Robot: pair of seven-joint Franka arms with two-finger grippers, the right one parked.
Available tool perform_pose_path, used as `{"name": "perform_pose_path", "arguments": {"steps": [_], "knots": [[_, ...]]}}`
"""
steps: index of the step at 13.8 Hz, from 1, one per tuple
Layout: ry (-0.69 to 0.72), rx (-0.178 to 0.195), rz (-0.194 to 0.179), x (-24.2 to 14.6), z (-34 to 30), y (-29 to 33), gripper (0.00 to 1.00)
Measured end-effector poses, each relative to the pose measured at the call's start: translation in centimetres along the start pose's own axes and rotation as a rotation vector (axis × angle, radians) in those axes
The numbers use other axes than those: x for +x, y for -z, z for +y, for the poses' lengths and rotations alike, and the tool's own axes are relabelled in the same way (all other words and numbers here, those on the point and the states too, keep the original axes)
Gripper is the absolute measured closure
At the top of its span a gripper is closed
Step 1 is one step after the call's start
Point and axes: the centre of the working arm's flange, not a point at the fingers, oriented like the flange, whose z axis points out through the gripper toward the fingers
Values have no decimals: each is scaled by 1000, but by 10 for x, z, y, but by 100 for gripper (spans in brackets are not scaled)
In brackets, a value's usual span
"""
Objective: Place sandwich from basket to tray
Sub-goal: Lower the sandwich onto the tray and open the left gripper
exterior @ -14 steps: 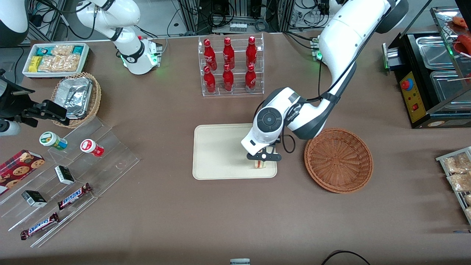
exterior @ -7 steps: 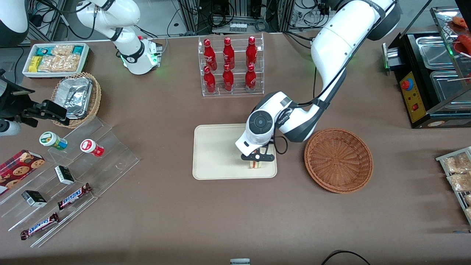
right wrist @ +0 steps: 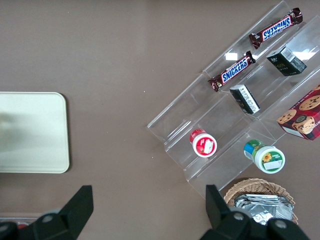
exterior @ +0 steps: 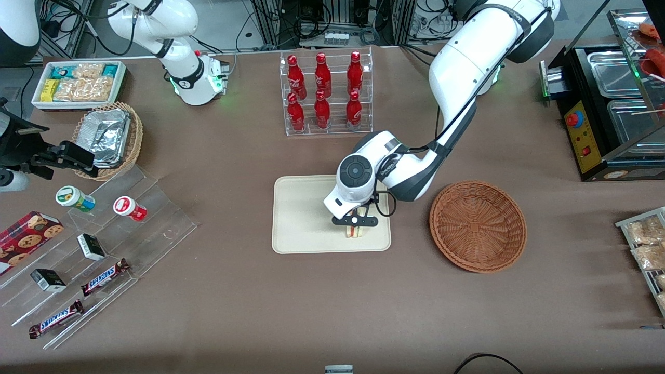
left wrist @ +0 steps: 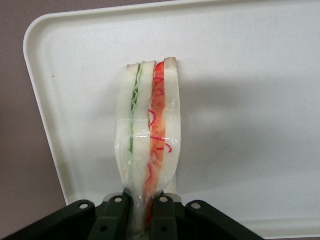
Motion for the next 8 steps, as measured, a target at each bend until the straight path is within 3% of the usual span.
{"name": "perform_pose_path", "arguments": {"steps": [5,8], "knots": [[1,3,-3,1,0,-4,41],[1,3,5,3,0,-1,7]]}}
